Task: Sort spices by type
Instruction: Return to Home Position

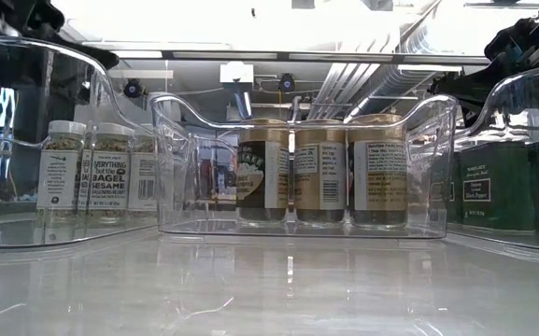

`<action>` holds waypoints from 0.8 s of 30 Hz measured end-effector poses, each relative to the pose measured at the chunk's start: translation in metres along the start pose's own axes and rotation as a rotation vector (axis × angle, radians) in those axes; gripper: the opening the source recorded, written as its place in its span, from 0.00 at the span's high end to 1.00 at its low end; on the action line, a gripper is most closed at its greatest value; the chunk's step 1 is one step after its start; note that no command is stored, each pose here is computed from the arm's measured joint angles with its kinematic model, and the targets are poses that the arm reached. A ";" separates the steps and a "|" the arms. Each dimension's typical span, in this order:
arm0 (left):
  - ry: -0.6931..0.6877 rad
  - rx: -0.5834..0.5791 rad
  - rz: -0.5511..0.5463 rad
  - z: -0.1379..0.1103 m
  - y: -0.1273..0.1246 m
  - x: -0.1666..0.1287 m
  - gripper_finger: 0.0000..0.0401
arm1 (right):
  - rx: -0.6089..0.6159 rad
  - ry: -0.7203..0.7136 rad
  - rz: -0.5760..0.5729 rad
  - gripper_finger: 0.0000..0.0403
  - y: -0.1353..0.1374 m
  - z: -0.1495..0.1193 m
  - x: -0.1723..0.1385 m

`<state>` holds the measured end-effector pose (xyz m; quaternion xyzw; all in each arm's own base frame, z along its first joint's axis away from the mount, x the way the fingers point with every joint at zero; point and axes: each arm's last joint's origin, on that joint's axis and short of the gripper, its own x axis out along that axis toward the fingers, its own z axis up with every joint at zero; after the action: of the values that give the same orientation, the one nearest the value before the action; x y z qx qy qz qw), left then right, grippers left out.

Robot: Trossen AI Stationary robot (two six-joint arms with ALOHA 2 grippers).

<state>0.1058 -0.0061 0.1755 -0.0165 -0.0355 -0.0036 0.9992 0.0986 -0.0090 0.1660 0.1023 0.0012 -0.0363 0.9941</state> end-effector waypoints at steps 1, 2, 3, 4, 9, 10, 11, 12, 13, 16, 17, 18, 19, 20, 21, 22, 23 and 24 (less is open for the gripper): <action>0.002 0.044 0.005 0.000 0.003 -0.002 1.00 | 0.000 0.000 0.000 1.00 0.000 0.000 0.000; 0.004 0.081 0.006 -0.001 0.005 -0.004 1.00 | 0.003 0.000 0.000 1.00 0.000 0.000 0.000; 0.007 0.095 0.006 -0.001 0.006 -0.007 1.00 | 0.004 0.000 0.000 1.00 0.000 0.000 0.000; 0.015 0.090 0.006 -0.003 0.008 -0.009 1.00 | 0.004 0.000 0.000 1.00 0.000 0.000 0.000; 0.062 0.036 0.008 -0.007 0.008 -0.009 1.00 | 0.004 0.000 0.001 1.00 0.000 0.000 0.000; 0.055 0.043 0.002 -0.006 0.008 -0.009 1.00 | 0.004 -0.001 0.001 1.00 0.000 0.000 0.000; 0.053 0.051 -0.005 -0.006 0.007 -0.009 1.00 | 0.004 0.002 0.000 1.00 0.000 0.000 0.000; 0.052 0.061 -0.010 -0.006 0.006 -0.009 1.00 | 0.004 0.005 0.000 1.00 0.000 0.000 0.000; 0.056 0.065 -0.016 -0.007 0.005 -0.009 1.00 | 0.004 0.006 -0.001 1.00 0.000 0.000 0.000; 0.055 0.062 -0.035 -0.007 0.003 -0.009 1.00 | 0.004 0.009 -0.001 1.00 0.000 -0.001 0.001; 0.054 0.061 -0.036 -0.006 0.003 -0.009 1.00 | 0.004 0.008 -0.001 1.00 0.000 -0.001 0.001; 0.052 0.062 -0.038 -0.006 0.003 -0.009 1.00 | 0.004 0.008 -0.001 1.00 0.000 -0.001 0.001; 0.051 0.062 -0.038 -0.006 0.003 -0.009 1.00 | 0.004 0.008 -0.001 1.00 0.000 -0.001 0.001; 0.051 0.062 -0.038 -0.006 0.003 -0.009 1.00 | 0.004 0.008 -0.001 1.00 0.000 -0.001 0.000; 0.052 0.062 -0.038 -0.006 0.003 -0.009 1.00 | 0.004 0.008 -0.001 1.00 0.000 -0.001 0.000; 0.051 0.062 -0.037 -0.006 0.003 -0.009 1.00 | 0.004 0.008 -0.001 1.00 0.000 -0.001 0.001; 0.050 0.062 -0.037 -0.006 0.003 -0.009 1.00 | 0.004 0.008 -0.001 1.00 0.000 -0.001 0.001; 0.051 0.062 -0.037 -0.006 0.003 -0.009 1.00 | 0.004 0.008 -0.001 1.00 0.000 -0.001 0.000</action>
<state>0.0971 -0.0031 0.1687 0.0151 -0.0106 -0.0216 0.9996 0.0991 -0.0090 0.1654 0.1043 0.0052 -0.0365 0.9939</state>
